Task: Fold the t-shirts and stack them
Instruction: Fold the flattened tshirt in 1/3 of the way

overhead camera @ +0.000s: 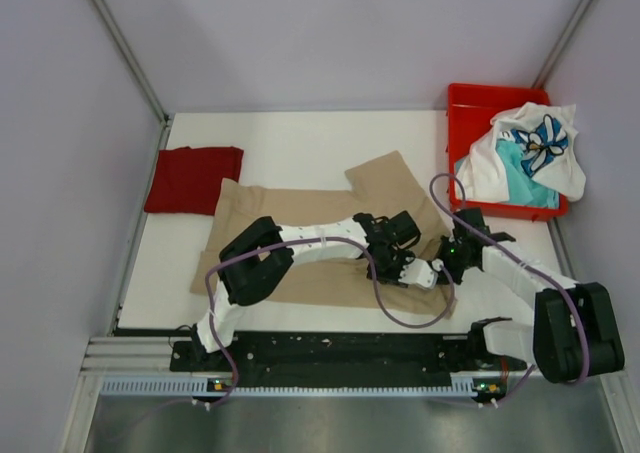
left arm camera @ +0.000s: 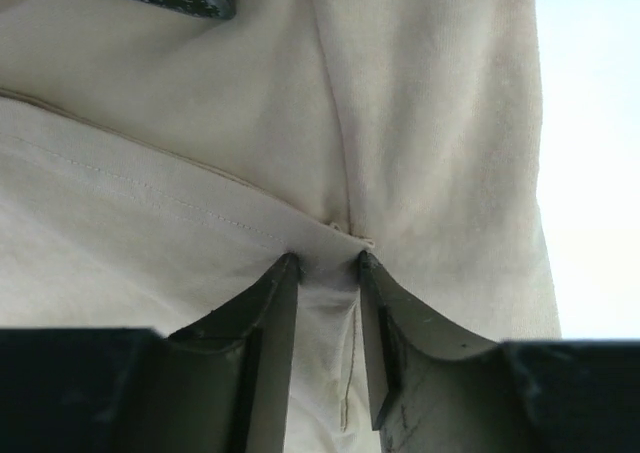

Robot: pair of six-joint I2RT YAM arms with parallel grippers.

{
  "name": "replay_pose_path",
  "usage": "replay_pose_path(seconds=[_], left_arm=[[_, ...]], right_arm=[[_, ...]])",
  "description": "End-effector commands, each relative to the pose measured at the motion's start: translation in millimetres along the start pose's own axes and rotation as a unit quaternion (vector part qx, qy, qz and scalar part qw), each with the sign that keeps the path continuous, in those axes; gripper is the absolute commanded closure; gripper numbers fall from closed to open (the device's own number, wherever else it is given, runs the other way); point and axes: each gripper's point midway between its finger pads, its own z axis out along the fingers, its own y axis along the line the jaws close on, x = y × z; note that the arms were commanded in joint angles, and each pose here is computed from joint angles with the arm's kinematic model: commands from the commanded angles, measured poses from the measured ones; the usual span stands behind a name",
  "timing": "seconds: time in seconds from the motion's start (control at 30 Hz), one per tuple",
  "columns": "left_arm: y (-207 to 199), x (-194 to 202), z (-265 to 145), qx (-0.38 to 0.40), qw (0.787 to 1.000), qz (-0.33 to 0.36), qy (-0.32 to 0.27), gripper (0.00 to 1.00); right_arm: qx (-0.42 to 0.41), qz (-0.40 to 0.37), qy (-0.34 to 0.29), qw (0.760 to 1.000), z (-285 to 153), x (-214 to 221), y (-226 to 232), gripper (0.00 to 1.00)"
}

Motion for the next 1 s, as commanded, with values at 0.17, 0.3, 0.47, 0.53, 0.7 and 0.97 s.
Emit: replay_pose_path(seconds=[0.17,0.3,0.47,0.53,0.7,0.97], left_arm=[[-10.8,-4.3,-8.2,0.026,1.0,0.002,-0.011,1.0],[-11.0,-12.5,-27.8,0.03,0.999,-0.003,-0.021,0.94],[-21.8,-8.1,-20.9,0.06,0.998,-0.008,-0.02,0.8],[-23.3,-8.8,-16.9,0.064,0.998,-0.019,-0.022,0.79],[-24.5,-23.8,-22.9,0.07,0.996,-0.033,-0.052,0.66],[-22.9,-25.1,-19.5,0.06,0.996,-0.034,-0.059,0.64]], right_arm=[[0.045,0.034,-0.049,0.997,7.0,-6.0,-23.7,0.94],[0.053,0.037,-0.057,0.996,6.1,-8.8,-26.1,0.94],[0.055,0.037,-0.051,0.996,7.1,-7.5,-26.9,0.94],[0.055,0.034,-0.049,0.997,7.5,-7.2,-26.9,0.94],[0.056,0.029,-0.045,0.997,8.6,-7.1,-26.6,0.95],[0.052,0.025,-0.044,0.997,8.2,-7.9,-24.5,0.95]])
